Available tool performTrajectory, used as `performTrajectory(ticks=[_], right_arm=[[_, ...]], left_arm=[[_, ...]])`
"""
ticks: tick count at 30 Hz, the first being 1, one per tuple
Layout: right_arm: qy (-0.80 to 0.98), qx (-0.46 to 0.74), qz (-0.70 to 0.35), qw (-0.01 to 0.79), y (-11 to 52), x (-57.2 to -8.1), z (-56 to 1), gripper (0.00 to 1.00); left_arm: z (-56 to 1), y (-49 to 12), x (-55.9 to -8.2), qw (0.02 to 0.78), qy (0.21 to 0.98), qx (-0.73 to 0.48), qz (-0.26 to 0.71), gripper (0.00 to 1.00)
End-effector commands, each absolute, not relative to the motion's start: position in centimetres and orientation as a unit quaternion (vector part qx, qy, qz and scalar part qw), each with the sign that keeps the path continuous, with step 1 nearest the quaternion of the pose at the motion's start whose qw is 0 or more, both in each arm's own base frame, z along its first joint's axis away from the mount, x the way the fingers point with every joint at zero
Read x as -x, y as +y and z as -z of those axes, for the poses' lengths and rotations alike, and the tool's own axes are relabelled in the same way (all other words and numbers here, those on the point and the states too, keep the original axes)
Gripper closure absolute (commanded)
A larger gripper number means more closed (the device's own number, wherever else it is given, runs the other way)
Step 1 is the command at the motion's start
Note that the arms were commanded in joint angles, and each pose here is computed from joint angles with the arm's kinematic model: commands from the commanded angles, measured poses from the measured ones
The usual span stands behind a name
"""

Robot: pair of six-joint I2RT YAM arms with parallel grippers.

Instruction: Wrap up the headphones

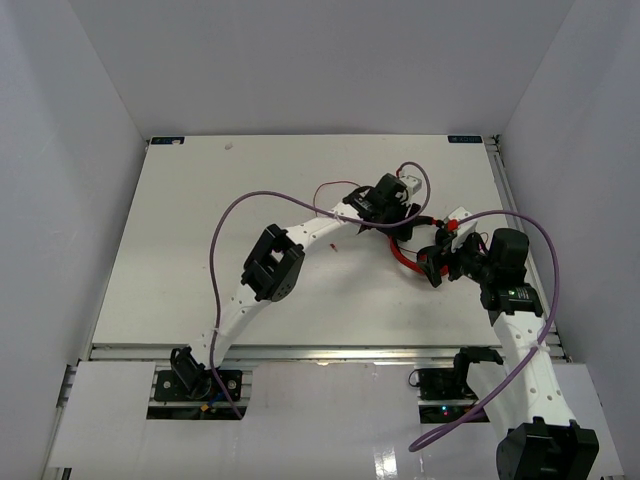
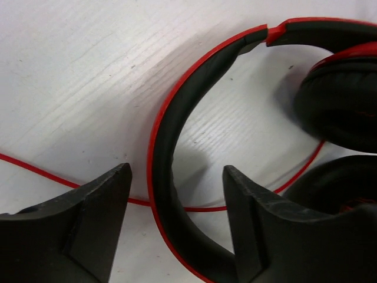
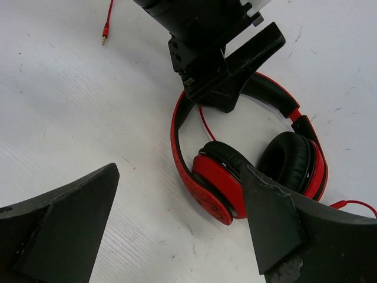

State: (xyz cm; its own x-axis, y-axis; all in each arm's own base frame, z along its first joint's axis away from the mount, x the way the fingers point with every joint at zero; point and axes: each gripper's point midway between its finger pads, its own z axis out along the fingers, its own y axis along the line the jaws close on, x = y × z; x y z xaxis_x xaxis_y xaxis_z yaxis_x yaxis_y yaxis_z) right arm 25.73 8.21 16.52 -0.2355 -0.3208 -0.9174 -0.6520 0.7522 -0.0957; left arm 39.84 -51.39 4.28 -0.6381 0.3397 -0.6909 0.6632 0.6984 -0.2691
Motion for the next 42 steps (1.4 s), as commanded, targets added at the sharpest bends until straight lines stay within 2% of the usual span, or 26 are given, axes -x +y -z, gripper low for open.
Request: performTrajectory(ticks=[1,2,7,10,11,12,14,16,18,19,21,24,26,29,35,38,42], right_arm=[[0.762,0.313,-0.156,0.545,8.2,-26.1,-17.5,0.1],[0.762,0.313,-0.156,0.545,8.1,-26.1,-17.6,0.1],[0.762,0.311,-0.156,0.546,8.1,-26.1,-17.7,0.1],[0.762,0.31,-0.153,0.548,8.0,-26.1,-17.7,0.1],[0.761,0.31,-0.152,0.549,7.9,-26.0,-17.9,0.1],[0.759,0.312,-0.152,0.551,8.0,-25.9,-18.2,0.1],[0.742,0.336,-0.163,0.557,8.6,-25.1,-19.0,0.09],[0.692,0.41,-0.202,0.559,10.7,-22.9,-20.4,0.08],[0.641,0.466,-0.254,0.555,12.7,-20.5,-22.1,0.08],[0.635,0.476,-0.26,0.55,12.9,-19.9,-22.8,0.09],[0.606,0.505,-0.25,0.561,13.2,-19.7,-24.4,0.09],[0.569,0.535,-0.246,0.574,13.6,-19.8,-26.4,0.1],[0.525,0.564,-0.259,0.583,14.3,-19.5,-27.0,0.1],[0.47,0.582,-0.298,0.593,15.4,-19.2,-27.4,0.1],[0.431,0.576,-0.364,0.591,16.5,-21.7,-29.8,0.1],[0.437,0.589,-0.37,0.57,18.7,-23.1,-30.7,0.1],[0.472,0.571,-0.422,0.523,22.3,-22.2,-29.5,0.1]], left_arm=[[-2.8,-51.1,-39.3,0.327,0.869,-0.32,0.189,0.31],[-2.2,-50.9,-39.3,0.325,0.871,-0.32,0.182,0.32],[-2.2,-50.4,-39.9,0.334,0.874,-0.311,0.166,0.54],[-3.9,-50.7,-40.3,0.35,0.871,-0.3,0.171,0.9],[-4.8,-50.6,-40.5,0.359,0.87,-0.294,0.17,0.98],[-5.8,-50.3,-40.9,0.368,0.869,-0.286,0.167,1.0],[-8.1,-49.8,-41.5,0.383,0.865,-0.274,0.173,1.0],[-12.1,-47.9,-42.7,0.403,0.862,-0.245,0.187,1.0],[-18.0,-45.0,-43.1,0.426,0.855,-0.206,0.211,1.0],[-17.3,-42.9,-43.4,0.417,0.864,-0.193,0.204,1.0],[-23.1,-39.4,-42.6,0.451,0.847,-0.167,0.226,1.0],[-22.9,-32.6,-41.1,0.458,0.853,-0.138,0.207,1.0],[-25.6,-28.7,-39.7,0.487,0.843,-0.121,0.196,1.0],[-26.2,-24.2,-37.2,0.502,0.839,-0.111,0.18,1.0],[-28.0,-20.1,-32.1,0.515,0.831,-0.117,0.175,1.0],[-29.2,-19.5,-30.7,0.519,0.826,-0.111,0.189,1.0],[-30.7,-19.4,-29.5,0.521,0.82,-0.096,0.214,1.0]])
